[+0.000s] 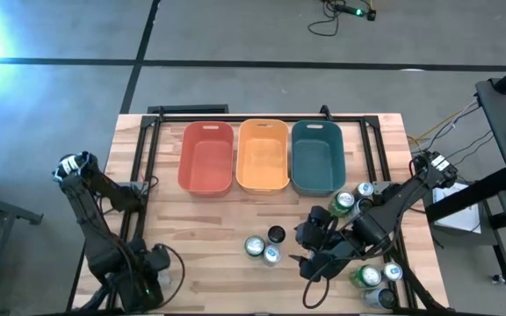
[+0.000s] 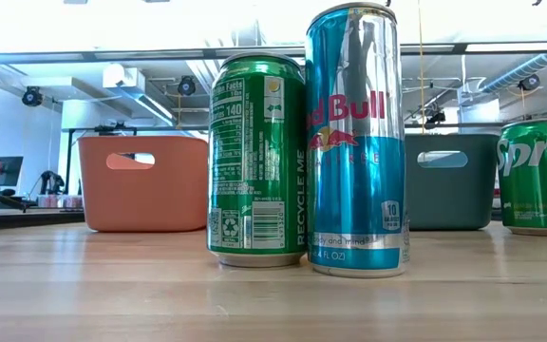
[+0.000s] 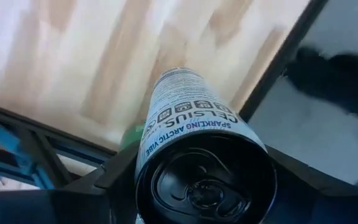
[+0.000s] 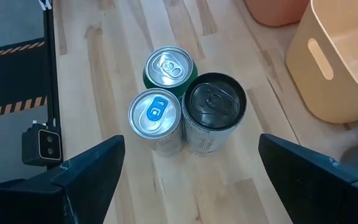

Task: Sort soda cans
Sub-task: Put the white-blue soda can into the orange bin

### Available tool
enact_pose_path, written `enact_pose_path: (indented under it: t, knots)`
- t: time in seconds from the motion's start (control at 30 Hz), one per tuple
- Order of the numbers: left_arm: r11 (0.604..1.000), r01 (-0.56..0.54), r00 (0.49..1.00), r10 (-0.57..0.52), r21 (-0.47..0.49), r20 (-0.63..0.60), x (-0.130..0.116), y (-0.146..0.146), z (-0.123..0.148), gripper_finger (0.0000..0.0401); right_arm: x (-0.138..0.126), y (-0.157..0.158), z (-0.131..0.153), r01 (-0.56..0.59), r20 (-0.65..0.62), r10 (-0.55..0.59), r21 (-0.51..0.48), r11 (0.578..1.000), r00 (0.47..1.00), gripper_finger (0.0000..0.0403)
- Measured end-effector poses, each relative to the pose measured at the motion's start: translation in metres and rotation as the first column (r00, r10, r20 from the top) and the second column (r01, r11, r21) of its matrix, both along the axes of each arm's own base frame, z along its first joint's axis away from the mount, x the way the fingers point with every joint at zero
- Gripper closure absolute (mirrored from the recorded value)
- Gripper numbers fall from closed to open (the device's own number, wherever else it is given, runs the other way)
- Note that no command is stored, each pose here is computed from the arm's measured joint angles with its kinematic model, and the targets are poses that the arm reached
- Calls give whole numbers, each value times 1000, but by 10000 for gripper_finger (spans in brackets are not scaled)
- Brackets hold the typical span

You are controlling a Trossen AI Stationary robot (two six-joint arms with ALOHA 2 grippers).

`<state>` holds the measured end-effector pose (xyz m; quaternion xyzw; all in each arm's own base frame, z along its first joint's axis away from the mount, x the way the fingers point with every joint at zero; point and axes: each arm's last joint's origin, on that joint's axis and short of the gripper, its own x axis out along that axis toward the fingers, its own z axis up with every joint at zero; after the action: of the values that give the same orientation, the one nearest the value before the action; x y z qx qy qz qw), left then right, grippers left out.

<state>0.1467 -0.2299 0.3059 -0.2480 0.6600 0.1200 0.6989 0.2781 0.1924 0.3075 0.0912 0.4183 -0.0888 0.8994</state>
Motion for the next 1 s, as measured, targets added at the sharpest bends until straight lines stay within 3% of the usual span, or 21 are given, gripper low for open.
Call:
enact_pose_path:
  t: [0.2,0.37,0.47,0.73,0.87,1.0]
  knots:
    - [981,-144,984,128,131,121,7,53,57,162,2,-2,-1,13,3,-13,-7,1000,1000,37]
    - [948,-282,902,209,150,378,26,112,89,162,5,-3,-2,26,5,-26,-1,1000,1000,37]
    - [929,-312,880,203,200,430,38,151,97,162,7,-3,-2,32,17,-32,14,999,999,37]
    - [854,-365,914,253,370,317,57,264,93,162,5,-1,-3,47,-43,-42,132,990,998,37]
    - [863,-346,933,274,367,234,62,319,81,162,4,0,-2,46,-55,-38,157,987,998,37]
    - [865,-341,939,301,367,165,68,361,65,162,2,-5,3,52,-19,-51,116,992,999,37]
